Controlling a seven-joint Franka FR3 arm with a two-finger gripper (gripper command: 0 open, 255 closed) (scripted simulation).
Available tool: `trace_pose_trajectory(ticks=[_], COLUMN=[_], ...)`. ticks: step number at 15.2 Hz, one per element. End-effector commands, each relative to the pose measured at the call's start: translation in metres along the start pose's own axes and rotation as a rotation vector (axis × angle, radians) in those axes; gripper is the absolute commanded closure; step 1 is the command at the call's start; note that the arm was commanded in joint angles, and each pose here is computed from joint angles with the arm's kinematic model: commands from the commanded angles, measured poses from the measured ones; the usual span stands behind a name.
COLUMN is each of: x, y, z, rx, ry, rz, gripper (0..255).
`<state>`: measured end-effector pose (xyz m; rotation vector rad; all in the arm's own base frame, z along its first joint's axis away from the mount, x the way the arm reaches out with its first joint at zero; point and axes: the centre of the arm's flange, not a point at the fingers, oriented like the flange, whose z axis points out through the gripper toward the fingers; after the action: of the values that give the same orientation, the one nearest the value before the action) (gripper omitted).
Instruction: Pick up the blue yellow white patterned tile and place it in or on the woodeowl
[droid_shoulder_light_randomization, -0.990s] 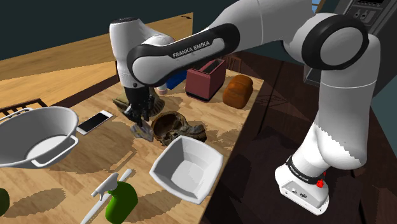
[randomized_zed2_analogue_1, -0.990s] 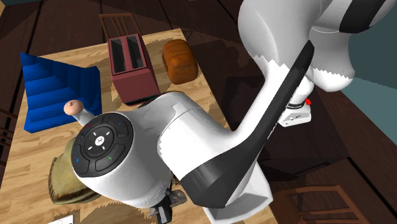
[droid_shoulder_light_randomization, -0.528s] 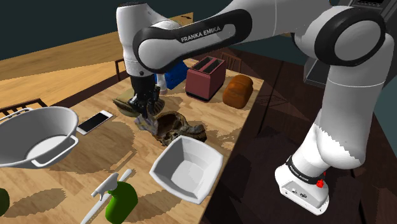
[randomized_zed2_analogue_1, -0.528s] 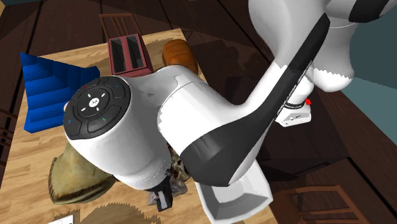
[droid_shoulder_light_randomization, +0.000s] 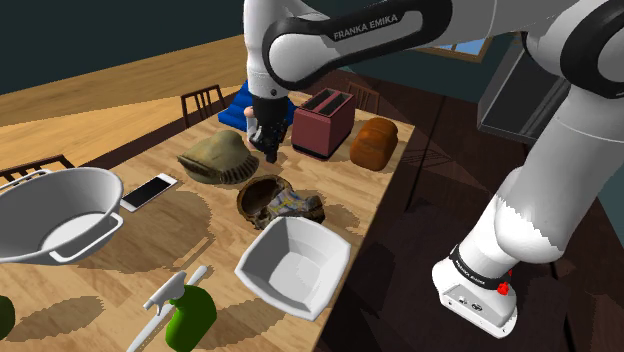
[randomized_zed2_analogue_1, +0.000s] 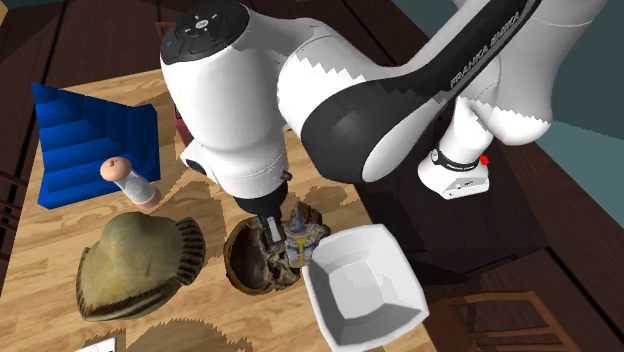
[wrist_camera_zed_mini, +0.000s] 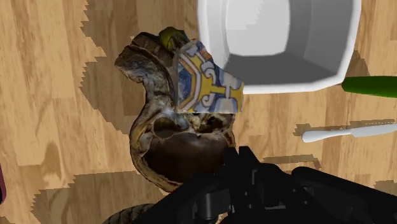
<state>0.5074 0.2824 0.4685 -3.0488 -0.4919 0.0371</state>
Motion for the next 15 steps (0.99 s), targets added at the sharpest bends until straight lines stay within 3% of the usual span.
trace_pose_trajectory(ticks=[1,2,3,13,14,15], x=[-0.014,-0.007,-0.007,0.025,0.028,0.027], y=[0.021,0.011,0.011,0.058,0.058,0.057], z=[-0.006,-0.003,-0.003,0.133,0.143,0.148], rx=[0.000,0.000,0.000,0.274,0.292,0.292], ry=[0.000,0.000,0.000,-0.061,-0.065,-0.065], rz=[-0.001,0.000,0.000,-0.789,-0.841,-0.841], gripper=[255,255,0,0,0,0])
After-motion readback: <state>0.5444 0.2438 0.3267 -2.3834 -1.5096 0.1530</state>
